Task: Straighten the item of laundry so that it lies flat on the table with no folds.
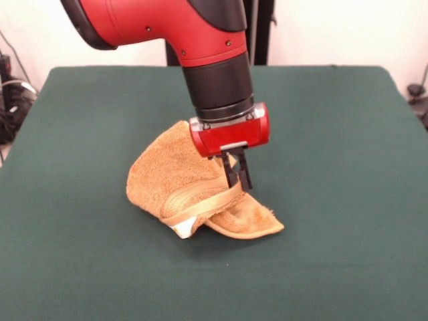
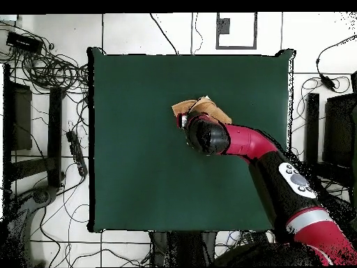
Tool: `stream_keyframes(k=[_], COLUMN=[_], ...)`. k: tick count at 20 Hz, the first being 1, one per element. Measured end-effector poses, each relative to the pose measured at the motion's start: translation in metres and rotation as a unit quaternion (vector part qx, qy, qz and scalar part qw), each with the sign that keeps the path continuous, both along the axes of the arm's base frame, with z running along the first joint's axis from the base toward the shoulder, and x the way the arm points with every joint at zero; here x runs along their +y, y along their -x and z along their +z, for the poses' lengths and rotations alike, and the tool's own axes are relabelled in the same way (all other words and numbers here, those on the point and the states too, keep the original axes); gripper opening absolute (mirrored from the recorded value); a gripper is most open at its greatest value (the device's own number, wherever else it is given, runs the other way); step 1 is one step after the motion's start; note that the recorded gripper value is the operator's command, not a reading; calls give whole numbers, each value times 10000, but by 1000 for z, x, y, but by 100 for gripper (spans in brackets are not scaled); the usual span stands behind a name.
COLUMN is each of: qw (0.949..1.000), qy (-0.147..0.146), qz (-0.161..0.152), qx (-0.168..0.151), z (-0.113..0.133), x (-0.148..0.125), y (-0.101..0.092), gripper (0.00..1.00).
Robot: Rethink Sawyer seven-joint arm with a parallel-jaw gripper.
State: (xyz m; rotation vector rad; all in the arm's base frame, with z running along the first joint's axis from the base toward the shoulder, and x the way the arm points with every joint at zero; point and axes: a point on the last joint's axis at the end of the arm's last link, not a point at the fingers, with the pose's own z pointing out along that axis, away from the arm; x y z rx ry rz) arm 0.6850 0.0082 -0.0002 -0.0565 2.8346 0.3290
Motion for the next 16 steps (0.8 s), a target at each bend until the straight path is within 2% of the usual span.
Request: stream_keyframes(k=[16], qw=[10000], qy=[9], qz=[-26], qx=[-84], z=[5], x=[-3], y=[-3], gripper=[0])
